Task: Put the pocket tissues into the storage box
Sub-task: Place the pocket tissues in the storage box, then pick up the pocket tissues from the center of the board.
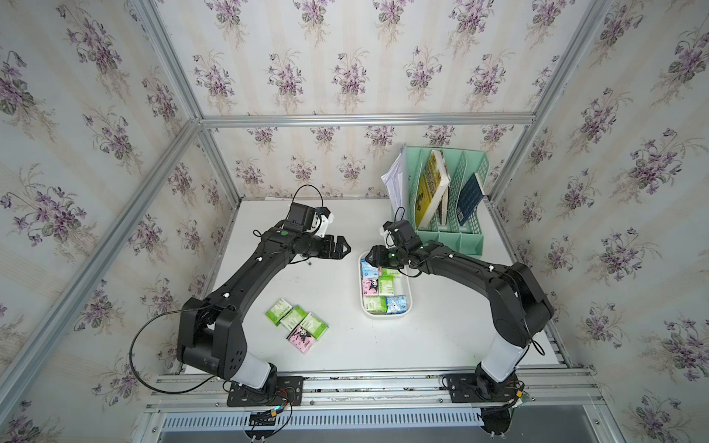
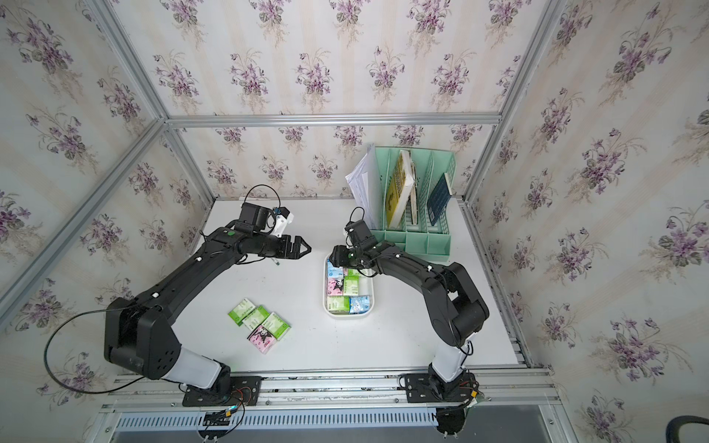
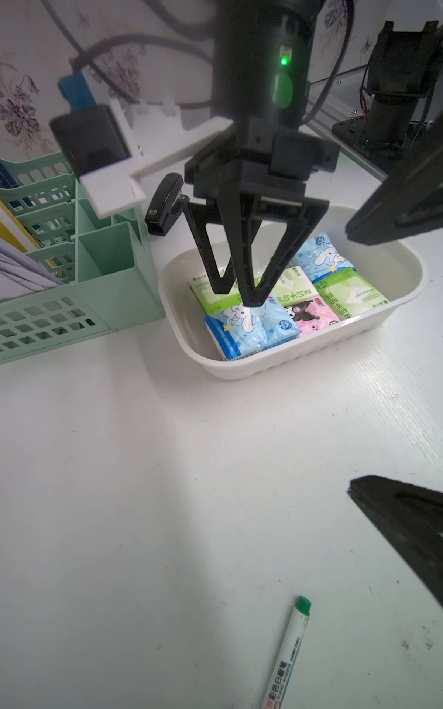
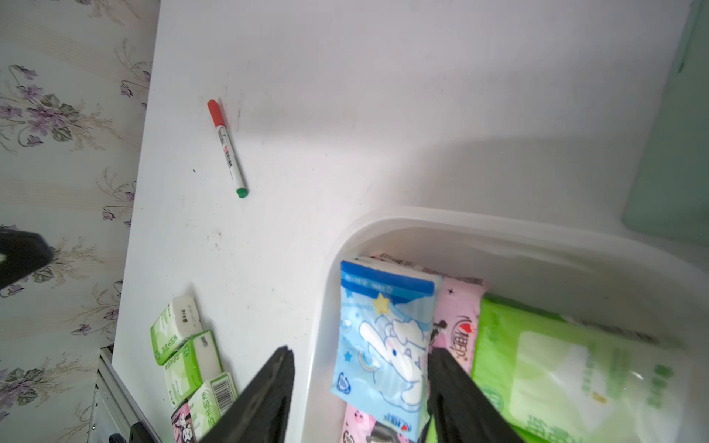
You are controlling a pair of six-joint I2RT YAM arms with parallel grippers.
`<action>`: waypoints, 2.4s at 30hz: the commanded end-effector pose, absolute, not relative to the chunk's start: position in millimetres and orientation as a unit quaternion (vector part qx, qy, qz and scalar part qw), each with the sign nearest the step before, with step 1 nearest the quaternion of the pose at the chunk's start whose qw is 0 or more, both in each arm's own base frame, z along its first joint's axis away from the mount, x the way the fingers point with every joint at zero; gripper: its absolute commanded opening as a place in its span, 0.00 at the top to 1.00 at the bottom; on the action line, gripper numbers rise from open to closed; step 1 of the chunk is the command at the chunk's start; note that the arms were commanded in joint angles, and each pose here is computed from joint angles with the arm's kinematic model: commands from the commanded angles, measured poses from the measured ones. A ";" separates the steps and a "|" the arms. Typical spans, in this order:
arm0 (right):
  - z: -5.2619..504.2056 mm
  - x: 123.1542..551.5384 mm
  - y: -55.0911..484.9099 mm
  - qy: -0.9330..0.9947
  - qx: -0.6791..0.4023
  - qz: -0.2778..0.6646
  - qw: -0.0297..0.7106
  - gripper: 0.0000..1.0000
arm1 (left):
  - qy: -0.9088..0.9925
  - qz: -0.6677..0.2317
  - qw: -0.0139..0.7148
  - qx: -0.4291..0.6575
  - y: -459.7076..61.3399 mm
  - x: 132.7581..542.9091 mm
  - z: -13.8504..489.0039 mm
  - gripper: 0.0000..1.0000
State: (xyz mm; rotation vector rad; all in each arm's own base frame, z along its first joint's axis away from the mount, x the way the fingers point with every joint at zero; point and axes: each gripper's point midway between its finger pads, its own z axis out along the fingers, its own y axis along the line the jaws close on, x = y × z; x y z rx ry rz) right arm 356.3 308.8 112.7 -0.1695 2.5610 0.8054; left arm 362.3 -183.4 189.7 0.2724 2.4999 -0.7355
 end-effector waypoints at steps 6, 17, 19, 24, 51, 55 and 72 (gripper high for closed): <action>158.3 349.5 337.5 0.894 -0.174 0.259 0.321 0.38 | 0.919 -0.253 0.302 -0.022 -116.4 377.7 192.6 0.01; 125.2 239.2 451.6 0.815 -0.420 0.349 0.193 0.41 | 0.907 -0.231 0.327 -0.132 -31.2 355.7 198.4 0.01; 109.3 217.8 457.3 0.806 -0.449 0.355 0.155 0.41 | 0.903 -0.243 0.325 -0.142 -26.1 354.1 196.7 0.01; 82.8 196.7 459.7 0.799 -0.481 0.352 0.083 0.40 | 0.903 -0.248 0.319 -0.148 -23.7 354.0 192.5 0.01; 53.5 167.9 485.0 0.780 -0.513 0.359 -0.007 0.39 | 0.906 -0.227 0.305 -0.185 -1.3 354.3 191.3 0.01; 48.3 167.5 494.1 0.781 -0.514 0.355 -0.011 0.39 | 0.911 -0.217 0.300 -0.181 3.1 351.1 192.6 0.01; 22.7 177.9 485.9 0.806 -0.514 0.293 -0.008 1.00 | 0.910 -0.214 0.302 -0.186 13.0 350.1 191.0 0.01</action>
